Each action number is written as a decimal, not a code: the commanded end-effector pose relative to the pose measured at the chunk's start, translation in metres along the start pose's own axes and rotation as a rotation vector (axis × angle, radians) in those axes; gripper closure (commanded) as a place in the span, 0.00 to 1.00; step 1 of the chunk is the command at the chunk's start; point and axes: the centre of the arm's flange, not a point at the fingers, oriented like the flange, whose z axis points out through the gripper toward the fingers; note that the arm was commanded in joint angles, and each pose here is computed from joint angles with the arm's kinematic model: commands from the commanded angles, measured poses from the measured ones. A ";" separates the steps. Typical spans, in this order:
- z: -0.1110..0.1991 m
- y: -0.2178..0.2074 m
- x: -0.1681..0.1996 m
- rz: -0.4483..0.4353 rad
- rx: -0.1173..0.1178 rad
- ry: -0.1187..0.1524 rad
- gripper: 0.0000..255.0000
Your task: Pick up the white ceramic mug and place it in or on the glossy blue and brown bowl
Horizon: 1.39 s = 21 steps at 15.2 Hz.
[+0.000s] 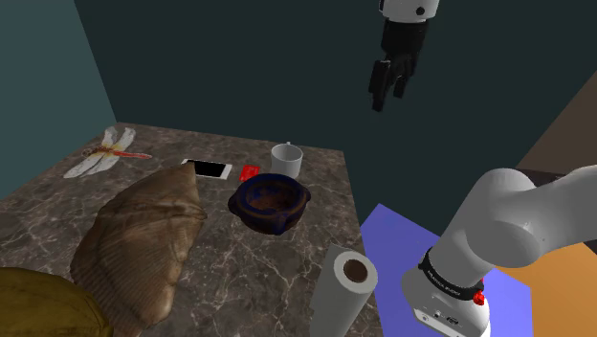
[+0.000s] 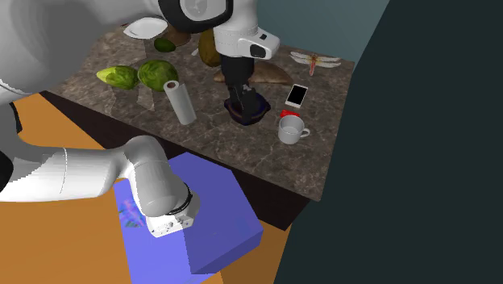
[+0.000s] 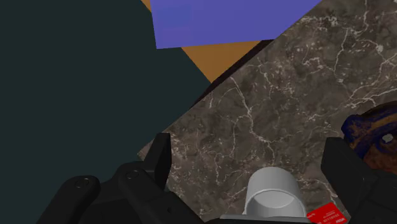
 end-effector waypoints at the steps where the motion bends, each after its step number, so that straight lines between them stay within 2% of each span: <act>1: 0.000 0.000 0.000 0.000 0.000 0.000 0.00; 21: 0.149 -0.087 0.198 0.087 0.083 -0.029 0.00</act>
